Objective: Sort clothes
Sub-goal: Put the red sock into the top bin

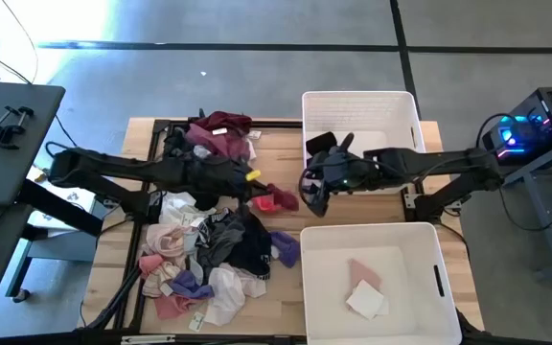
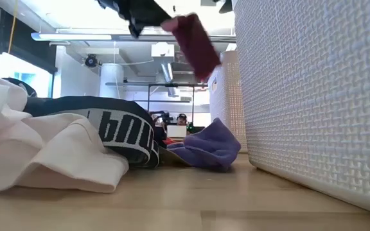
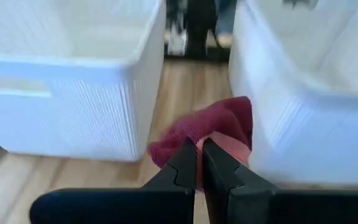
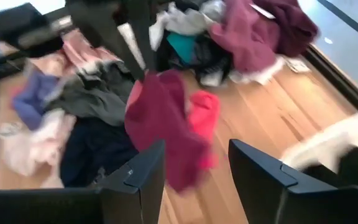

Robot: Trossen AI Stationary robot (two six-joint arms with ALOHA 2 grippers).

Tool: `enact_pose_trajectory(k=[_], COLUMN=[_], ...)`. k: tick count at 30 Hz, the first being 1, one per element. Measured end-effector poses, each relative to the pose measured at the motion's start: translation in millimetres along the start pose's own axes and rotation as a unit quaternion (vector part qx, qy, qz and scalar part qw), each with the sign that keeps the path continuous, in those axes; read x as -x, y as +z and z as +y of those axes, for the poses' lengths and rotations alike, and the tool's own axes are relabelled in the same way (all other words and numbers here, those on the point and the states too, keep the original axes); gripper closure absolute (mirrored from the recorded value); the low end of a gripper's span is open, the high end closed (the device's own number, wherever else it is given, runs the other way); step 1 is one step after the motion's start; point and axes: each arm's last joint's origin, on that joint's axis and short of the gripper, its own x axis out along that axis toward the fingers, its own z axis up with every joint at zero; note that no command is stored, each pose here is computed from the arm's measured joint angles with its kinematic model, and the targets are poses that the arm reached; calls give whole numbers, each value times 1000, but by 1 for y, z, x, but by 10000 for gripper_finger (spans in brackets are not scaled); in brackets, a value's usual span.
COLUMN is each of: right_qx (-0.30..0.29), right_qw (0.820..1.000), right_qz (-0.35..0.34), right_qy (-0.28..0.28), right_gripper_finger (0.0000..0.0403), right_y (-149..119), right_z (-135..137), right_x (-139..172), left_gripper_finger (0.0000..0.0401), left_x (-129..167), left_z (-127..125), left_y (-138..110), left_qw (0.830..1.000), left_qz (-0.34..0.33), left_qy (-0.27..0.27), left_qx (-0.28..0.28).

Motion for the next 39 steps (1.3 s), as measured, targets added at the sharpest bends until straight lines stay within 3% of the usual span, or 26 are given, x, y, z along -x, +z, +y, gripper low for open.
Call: enact_pose_trajectory(k=[8,19,32,39], right_qx=[-11,17,21,15], right_qw=[994,995,997,995], right_qz=[-71,-61,-52,-78], right_qy=[78,80,45,54], right_gripper_finger=[218,185,193,247], right_y=[7,5,0,5], right_z=[9,12,18,19], right_x=[-10,-20,-53,-51], left_gripper_finger=[400,400,400,400], left_x=[18,18,20,22], left_z=[2,0,0,-1], left_y=[10,16,25,34], left_qw=[999,997,992,984], left_qz=[-34,-69,-111,-163], left_qy=[19,13,7,-2], left_qx=[30,46,63,72])
